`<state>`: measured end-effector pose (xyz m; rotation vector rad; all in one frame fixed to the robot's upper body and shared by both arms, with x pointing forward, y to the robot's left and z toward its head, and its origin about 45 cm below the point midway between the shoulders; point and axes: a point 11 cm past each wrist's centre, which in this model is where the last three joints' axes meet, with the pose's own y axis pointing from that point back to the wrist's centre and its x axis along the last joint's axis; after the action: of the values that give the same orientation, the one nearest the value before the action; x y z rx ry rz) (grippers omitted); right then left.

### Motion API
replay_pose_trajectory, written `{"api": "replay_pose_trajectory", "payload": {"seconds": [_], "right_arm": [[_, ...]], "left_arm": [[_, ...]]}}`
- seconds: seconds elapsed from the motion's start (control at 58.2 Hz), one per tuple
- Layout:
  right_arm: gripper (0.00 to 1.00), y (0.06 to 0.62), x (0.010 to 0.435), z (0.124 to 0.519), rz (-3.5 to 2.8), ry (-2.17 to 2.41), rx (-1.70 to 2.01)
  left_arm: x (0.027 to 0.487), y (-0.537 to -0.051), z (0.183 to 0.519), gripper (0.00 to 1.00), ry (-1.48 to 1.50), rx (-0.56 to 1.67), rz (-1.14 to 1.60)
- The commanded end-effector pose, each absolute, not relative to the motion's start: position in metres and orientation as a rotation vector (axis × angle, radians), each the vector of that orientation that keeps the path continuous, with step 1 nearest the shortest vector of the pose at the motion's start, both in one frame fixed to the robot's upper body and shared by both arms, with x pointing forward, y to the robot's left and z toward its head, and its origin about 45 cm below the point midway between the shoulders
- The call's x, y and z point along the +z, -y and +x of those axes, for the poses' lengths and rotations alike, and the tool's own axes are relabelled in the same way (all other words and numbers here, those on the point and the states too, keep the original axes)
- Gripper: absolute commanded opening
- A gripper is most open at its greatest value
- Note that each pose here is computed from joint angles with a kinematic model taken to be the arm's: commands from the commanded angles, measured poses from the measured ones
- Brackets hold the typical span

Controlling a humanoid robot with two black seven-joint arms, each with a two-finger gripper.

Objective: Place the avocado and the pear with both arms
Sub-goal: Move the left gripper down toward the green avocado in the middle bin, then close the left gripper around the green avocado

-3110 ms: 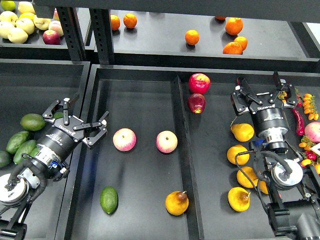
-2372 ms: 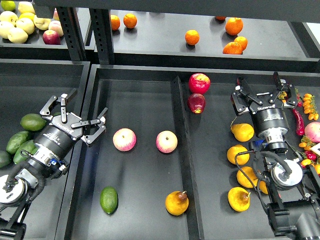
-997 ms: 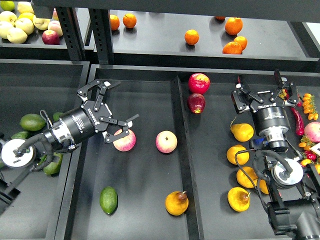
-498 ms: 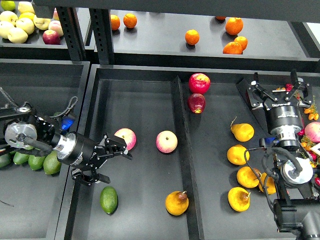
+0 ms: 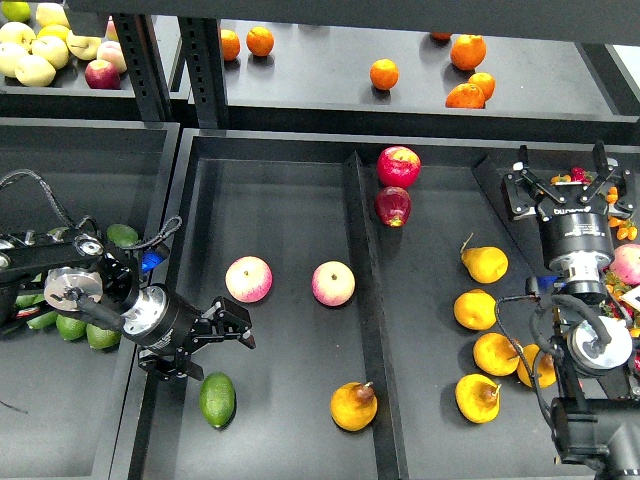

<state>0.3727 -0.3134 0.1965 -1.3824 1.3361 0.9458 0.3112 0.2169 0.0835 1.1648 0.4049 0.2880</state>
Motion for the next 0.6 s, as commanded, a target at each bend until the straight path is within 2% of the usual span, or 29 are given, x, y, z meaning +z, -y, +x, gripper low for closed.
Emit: {"api": "replay_pose_trajectory", "payload": {"seconds": [0.0, 0.584], "right_arm": [[0.99, 0.313, 0.197, 0.373, -1.383, -1.336, 0.946], [0.99, 0.314, 0.196, 0.372, -1.381, -1.335, 0.947]], "left_arm": [[0.071, -0.221, 0.308, 0.98, -0.387, 0.283, 1.209], [0.045, -0.217, 0.293, 0.98, -0.379, 0.251, 1.260]]}}
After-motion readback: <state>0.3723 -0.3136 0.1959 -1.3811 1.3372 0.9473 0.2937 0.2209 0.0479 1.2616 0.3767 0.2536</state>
